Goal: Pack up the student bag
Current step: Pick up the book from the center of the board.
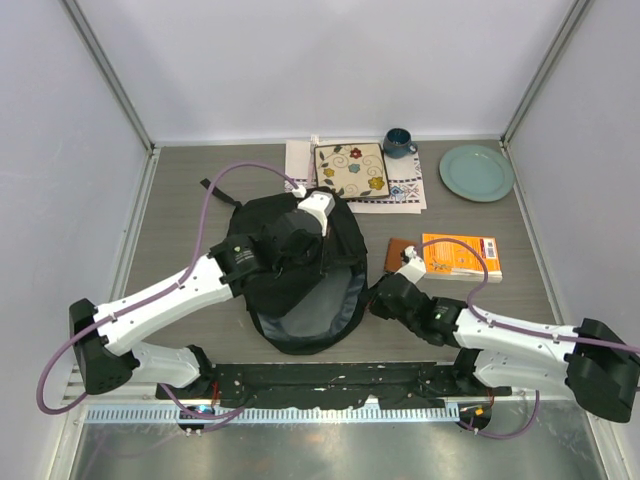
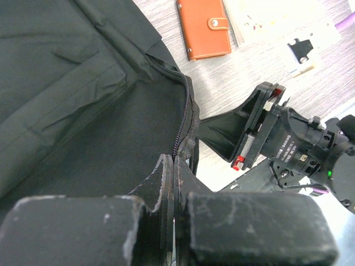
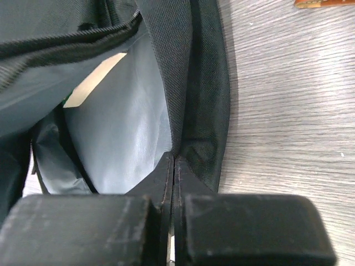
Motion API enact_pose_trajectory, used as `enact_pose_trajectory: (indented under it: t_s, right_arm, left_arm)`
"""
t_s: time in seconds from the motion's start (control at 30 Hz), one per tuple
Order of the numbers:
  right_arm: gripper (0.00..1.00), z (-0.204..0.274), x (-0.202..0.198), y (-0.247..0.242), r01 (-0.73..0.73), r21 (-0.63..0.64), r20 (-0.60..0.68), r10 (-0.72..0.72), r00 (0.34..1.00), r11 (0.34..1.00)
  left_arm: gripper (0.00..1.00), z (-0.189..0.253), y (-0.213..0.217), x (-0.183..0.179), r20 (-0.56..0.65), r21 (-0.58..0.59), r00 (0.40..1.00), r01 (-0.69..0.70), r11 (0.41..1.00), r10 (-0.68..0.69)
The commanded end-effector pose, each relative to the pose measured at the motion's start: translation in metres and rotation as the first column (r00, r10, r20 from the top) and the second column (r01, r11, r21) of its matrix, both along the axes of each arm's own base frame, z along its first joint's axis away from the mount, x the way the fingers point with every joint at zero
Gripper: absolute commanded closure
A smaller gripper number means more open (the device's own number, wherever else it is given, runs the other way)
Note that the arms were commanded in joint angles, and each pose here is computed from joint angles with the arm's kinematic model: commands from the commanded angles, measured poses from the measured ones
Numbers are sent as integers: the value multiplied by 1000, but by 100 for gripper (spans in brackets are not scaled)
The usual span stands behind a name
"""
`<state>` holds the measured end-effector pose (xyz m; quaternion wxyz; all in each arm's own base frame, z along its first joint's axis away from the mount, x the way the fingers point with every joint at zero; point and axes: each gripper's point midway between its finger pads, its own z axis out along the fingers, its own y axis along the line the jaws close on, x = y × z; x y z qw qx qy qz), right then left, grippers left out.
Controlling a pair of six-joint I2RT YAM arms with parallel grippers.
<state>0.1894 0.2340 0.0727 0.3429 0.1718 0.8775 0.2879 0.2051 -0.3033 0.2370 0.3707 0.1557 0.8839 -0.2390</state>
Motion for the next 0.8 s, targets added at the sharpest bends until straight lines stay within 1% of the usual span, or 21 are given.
enact_pose_trajectory:
  t_s: [0.0, 0.2, 0.27, 0.3, 0.33, 0.37, 0.4, 0.43, 0.47, 0.5, 0.53, 0.57, 0.6, 0.63, 0.67, 0.7, 0.73, 0.77]
  right_arm:
    - [100, 12, 1, -9, 29, 21, 25, -29, 999, 999]
    - [100, 23, -5, -21, 50, 48, 28, -51, 998, 998]
    - [100, 23, -8, -22, 44, 48, 23, -45, 999, 998]
    - [98, 23, -8, -22, 40, 48, 23, -41, 999, 998]
    - [94, 21, -10, -23, 36, 40, 15, -37, 999, 999]
    - [81, 22, -10, -24, 32, 33, 16, -33, 999, 999]
    - [75, 26, -9, -24, 34, 33, 21, -35, 999, 999]
    - [71, 24, -10, -31, 51, -1, 16, -51, 999, 999]
    - [63, 26, -10, -34, 58, -13, 20, -58, 998, 998]
    - [59, 38, -7, -37, 73, -3, 43, -73, 996, 997]
    - [55, 37, -6, -49, 104, -46, 51, -102, 994, 994]
    - [48, 43, -4, -55, 128, -50, 68, -124, 990, 991]
    - [45, 47, -5, -62, 144, -67, 74, -139, 988, 987]
    - [42, 56, -4, -69, 166, -48, 98, -160, 982, 985]
    - [39, 61, 0, -79, 211, -54, 127, -203, 971, 976]
    - [39, 64, -1, -88, 238, -67, 136, -227, 964, 969]
    - [36, 73, 0, -96, 270, -39, 157, -260, 953, 962]
    - [31, 79, 3, -105, 306, -41, 187, -294, 937, 951]
  left_arm:
    - [100, 6, -7, -1, 1, -72, 1000, 6, 997, -6]
    - [100, -21, -16, -10, -63, -80, 997, 39, 996, -44]
    - [100, -32, -22, -18, -103, -97, 991, 76, 992, -86]
    - [100, -37, -25, -23, -126, -103, 986, 93, 990, -106]
    - [91, -42, -29, -32, -159, -116, 976, 129, 985, -147]
    - [82, -45, -30, -37, -177, -120, 970, 149, 981, -169]
    - [67, -45, -29, -40, -186, -124, 966, 160, 979, -181]
    - [61, -47, -27, -45, -200, -125, 961, 170, 977, -193]
    - [54, -47, -25, -48, -204, -126, 959, 174, 977, -198]
    - [38, -45, -23, -50, -201, -132, 959, 177, 975, -201]
    - [33, -37, -20, -53, -189, -147, 959, 185, 972, -211]
    - [29, -32, -18, -54, -181, -157, 960, 187, 970, -214]
    - [22, -29, -16, -55, -175, -159, 961, 186, 970, -213]
    - [19, -20, -13, -56, -155, -177, 965, 184, 967, -213]
    - [16, -18, -10, -55, -145, -179, 968, 176, 968, -203]
    - [11, -16, -9, -55, -139, -180, 970, 171, 969, -197]
    - [8, -15, -7, -54, -131, -179, 973, 166, 970, -190]
    - [5, -12, -5, -53, -120, -181, 975, 163, 970, -187]
